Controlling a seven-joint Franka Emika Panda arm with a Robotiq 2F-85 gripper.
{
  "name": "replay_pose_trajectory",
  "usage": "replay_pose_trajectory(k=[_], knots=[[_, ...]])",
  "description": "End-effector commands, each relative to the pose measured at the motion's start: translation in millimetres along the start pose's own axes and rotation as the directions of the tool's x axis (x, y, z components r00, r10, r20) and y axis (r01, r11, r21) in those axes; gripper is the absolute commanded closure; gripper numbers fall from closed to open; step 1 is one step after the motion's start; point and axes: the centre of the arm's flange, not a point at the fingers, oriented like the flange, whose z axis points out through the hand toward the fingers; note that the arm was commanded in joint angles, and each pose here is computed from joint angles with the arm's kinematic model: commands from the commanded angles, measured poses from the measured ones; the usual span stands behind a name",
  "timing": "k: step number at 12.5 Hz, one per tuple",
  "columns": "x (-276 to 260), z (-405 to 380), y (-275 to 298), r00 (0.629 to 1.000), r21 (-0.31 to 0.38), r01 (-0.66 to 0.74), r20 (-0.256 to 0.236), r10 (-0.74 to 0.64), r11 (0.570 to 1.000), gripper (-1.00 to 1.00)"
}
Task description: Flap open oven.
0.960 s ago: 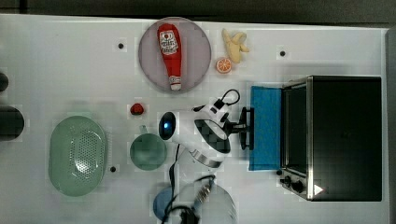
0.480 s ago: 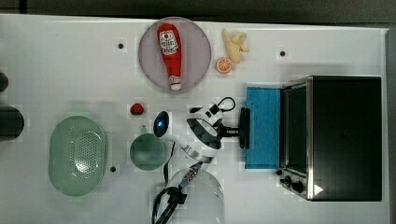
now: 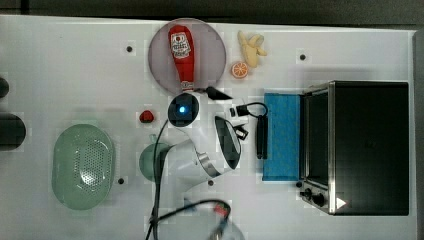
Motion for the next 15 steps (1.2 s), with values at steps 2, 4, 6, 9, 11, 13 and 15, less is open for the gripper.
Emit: replay_pose_trajectory(k=[2,4,6,9,11,13,15], knots=[[25,-94,38,0.971,0.118,-0.237,0.042,0.234,0.964,0.65],[26,-142,64,0.951,0.168,-0.309,0.08,0.3,0.936,0.65],[22,-188,94,0.924,0.221,-0.38,0.139,0.356,0.898,0.65],[13,-236,129,0.9,0.269,-0.43,0.195,0.389,0.862,0.65],[9,-262,145,0.899,0.289,-0.435,0.191,0.394,0.853,0.65],[4,-282,160,0.897,0.265,-0.436,0.211,0.39,0.86,0.65],[2,-304,171,0.894,0.234,-0.433,0.229,0.384,0.87,0.65]])
